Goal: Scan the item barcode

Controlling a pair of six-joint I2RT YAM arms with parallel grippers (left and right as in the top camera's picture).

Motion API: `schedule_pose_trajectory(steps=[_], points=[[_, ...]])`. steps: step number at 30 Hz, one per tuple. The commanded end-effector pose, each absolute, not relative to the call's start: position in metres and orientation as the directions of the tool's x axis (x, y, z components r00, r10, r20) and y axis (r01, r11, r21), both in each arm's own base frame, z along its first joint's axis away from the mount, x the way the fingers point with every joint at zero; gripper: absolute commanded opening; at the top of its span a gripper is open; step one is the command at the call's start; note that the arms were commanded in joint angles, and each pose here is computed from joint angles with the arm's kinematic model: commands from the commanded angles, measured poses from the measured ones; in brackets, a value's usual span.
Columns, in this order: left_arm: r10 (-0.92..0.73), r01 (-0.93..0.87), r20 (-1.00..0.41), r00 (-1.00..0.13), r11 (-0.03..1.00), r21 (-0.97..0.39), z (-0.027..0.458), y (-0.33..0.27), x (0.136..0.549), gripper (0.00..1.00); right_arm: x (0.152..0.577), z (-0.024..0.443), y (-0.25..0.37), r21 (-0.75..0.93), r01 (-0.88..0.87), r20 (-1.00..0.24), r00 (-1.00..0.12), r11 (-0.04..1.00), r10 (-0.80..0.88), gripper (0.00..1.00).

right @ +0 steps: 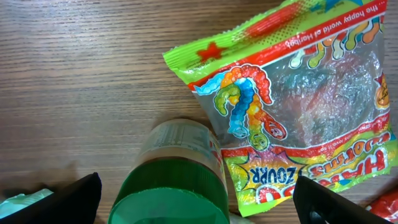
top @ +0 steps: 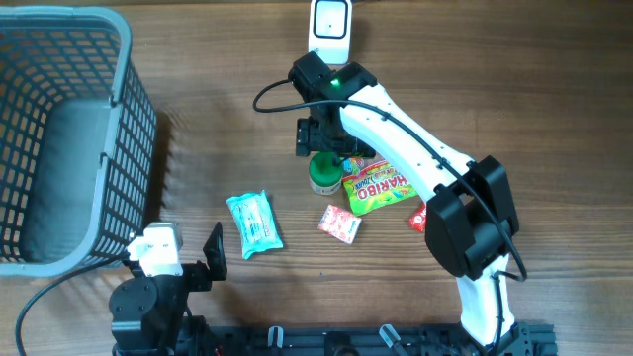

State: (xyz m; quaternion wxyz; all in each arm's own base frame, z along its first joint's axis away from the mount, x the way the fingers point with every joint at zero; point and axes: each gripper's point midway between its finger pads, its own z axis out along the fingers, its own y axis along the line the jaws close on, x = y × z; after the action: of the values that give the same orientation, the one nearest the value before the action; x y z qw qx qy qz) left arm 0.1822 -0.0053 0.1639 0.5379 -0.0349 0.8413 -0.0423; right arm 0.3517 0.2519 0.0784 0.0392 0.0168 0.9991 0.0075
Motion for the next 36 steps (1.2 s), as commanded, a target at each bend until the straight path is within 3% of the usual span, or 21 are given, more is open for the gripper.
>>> schedule_pose_trajectory(steps=[1, 6, 9, 11, 17, 26, 36], points=[[-0.103, -0.023, -0.899, -0.425, 0.994, -0.103, 0.16, -0.004, 0.182, 1.0, 0.358, 0.077, 0.248, -0.007, 0.056, -0.092, -0.994, 0.998, 0.055, 1.0], [-0.103, -0.022, -0.899, -0.425, 0.994, -0.103, 0.16, -0.004, 0.182, 1.0, 0.337, 0.08, 0.251, 0.02, 0.192, 0.016, -0.981, 0.981, 0.191, 0.99], [-0.103, -0.022, -0.899, -0.425, 0.994, -0.104, 0.16, -0.004, 0.182, 1.0, 0.321, 0.083, 0.273, 0.093, 0.431, 0.158, -0.897, 0.898, 0.414, 1.0], [-0.103, -0.022, -0.899, -0.425, 0.994, -0.103, 0.16, -0.004, 0.182, 1.0, 0.325, 0.083, 0.279, 0.118, 0.453, 0.158, -0.887, 0.884, 0.434, 1.0], [-0.103, -0.022, -0.899, -0.425, 0.994, -0.103, 0.16, -0.004, 0.182, 1.0, 0.325, 0.079, 0.267, 0.095, 0.196, 0.098, -0.977, 0.976, 0.187, 1.0], [-0.103, -0.023, -0.899, -0.425, 0.994, -0.103, 0.16, -0.004, 0.182, 1.0, 0.308, 0.035, 0.248, 0.018, 0.102, 0.118, -0.988, 0.995, 0.099, 1.0], [-0.103, -0.022, -0.899, -0.425, 0.994, -0.103, 0.16, -0.004, 0.182, 1.0, 0.312, -0.005, 0.255, 0.079, 0.035, 0.061, -0.998, 0.996, 0.03, 0.99]])
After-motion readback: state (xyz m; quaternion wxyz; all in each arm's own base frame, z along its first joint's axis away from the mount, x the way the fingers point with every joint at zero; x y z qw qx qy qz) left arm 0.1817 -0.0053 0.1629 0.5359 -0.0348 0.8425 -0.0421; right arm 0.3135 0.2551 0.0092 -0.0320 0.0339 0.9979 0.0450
